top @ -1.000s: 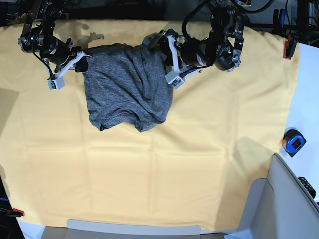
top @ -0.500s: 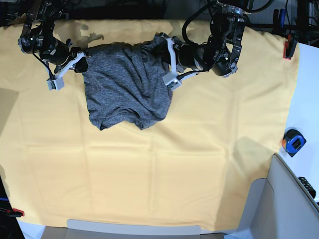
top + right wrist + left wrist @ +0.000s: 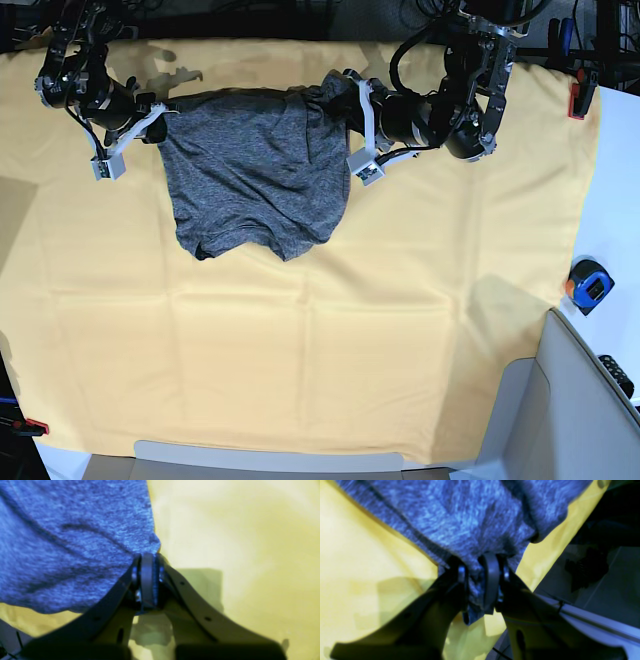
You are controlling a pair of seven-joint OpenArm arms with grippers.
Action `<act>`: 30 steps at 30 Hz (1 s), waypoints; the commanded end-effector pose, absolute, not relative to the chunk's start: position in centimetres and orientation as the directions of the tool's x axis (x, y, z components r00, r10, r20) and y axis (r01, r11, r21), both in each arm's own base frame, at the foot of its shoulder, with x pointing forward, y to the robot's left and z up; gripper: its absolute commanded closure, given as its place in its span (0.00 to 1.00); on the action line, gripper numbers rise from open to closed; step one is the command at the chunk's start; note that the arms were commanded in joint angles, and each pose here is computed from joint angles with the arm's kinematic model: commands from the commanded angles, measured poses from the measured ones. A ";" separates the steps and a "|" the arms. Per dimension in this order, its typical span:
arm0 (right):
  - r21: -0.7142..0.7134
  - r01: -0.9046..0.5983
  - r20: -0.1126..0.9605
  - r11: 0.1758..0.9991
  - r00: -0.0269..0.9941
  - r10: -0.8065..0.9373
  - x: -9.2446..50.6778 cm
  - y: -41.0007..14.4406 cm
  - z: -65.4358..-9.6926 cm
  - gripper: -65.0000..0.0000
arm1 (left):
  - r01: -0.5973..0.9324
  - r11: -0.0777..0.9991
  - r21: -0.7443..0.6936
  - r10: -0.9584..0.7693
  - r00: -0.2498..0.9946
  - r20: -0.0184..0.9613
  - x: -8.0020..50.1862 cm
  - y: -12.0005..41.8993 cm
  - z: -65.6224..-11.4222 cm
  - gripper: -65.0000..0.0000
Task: Fold the T-shirt properly
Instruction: 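Hold the shirt edges and stretch them apart to smooth the fold, then release the edges and press the shirt's sides inward with both grippers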
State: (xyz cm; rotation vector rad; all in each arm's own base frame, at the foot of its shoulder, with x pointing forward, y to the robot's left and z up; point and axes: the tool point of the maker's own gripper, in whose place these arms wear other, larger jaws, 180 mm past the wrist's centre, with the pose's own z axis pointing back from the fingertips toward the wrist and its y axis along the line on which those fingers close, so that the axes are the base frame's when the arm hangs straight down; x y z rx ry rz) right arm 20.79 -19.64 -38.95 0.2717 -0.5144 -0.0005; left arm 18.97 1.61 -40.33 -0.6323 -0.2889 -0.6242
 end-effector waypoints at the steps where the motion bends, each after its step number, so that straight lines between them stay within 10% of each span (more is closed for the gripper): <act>1: 0.234 -0.070 0.511 0.970 0.858 -0.062 21.4 -20.2 -38.3 1.00 | 0.631 0.663 -0.403 -0.496 0.773 0.394 19.1 3.1 -41.0 0.87; 10: 0.273 -0.069 0.505 0.960 0.859 -0.082 21.2 -18.6 -38.6 1.00 | 0.629 0.659 -0.412 -0.492 0.775 0.396 18.9 2.9 -40.9 0.86; 19: 0.276 -0.073 0.510 0.958 0.856 -0.082 21.3 -18.5 -38.4 1.00 | 0.653 0.651 -0.387 -0.492 0.751 0.441 19.5 2.6 -39.6 0.62; 30: 0.218 -0.122 0.612 0.968 0.790 -0.038 23.2 -18.5 -34.8 0.57 | 0.698 0.633 -0.335 -0.493 0.697 0.522 20.6 2.0 -37.0 0.59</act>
